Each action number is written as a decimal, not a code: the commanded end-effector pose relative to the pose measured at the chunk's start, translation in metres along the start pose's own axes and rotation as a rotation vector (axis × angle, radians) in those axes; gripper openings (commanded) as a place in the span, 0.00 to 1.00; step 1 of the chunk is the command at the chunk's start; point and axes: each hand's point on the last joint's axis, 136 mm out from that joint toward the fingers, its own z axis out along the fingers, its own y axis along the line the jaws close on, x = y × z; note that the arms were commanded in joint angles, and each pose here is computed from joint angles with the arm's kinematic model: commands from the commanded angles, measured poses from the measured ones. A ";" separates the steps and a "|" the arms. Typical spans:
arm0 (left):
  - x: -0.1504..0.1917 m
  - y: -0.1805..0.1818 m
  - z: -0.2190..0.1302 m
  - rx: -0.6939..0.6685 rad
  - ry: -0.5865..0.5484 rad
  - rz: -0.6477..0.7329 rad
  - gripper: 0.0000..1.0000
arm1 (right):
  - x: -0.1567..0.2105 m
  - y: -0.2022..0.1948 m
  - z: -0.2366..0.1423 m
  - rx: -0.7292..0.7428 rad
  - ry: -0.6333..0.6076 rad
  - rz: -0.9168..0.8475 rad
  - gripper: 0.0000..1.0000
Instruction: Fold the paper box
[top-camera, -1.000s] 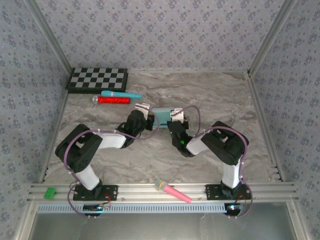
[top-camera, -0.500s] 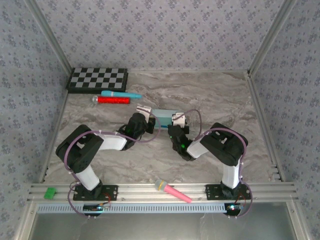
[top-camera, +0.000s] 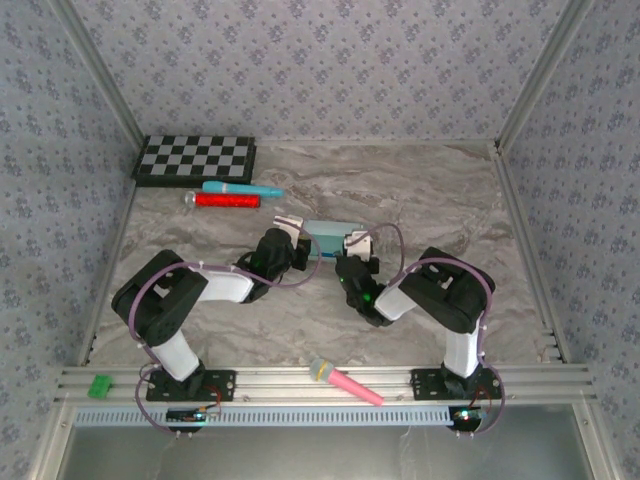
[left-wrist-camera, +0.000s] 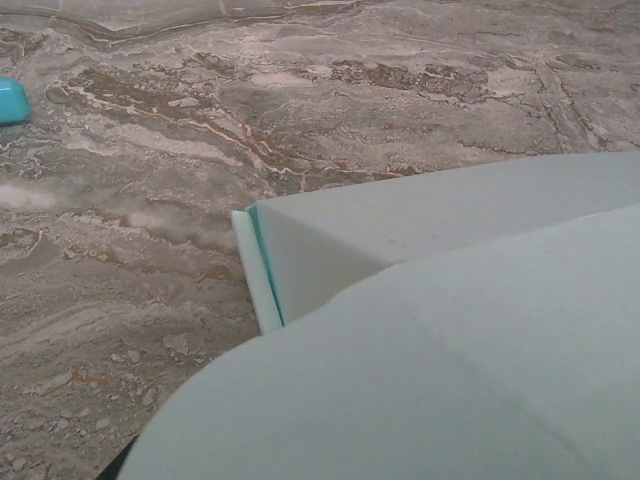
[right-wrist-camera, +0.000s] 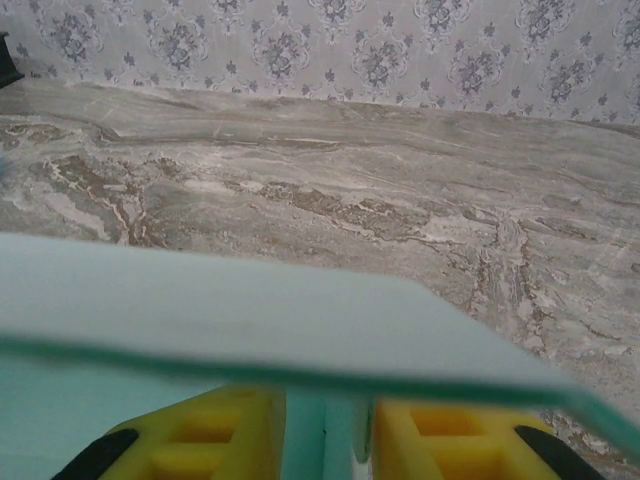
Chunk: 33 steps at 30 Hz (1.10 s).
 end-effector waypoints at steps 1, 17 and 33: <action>-0.002 -0.003 -0.001 0.004 -0.005 -0.005 0.18 | 0.002 -0.009 -0.005 0.039 -0.002 0.016 0.30; -0.006 0.000 -0.010 -0.005 -0.030 0.014 0.51 | 0.004 -0.016 -0.018 0.044 -0.003 -0.017 0.47; 0.001 0.010 -0.036 -0.027 -0.034 0.052 0.81 | 0.002 -0.025 -0.040 0.056 -0.012 -0.037 0.72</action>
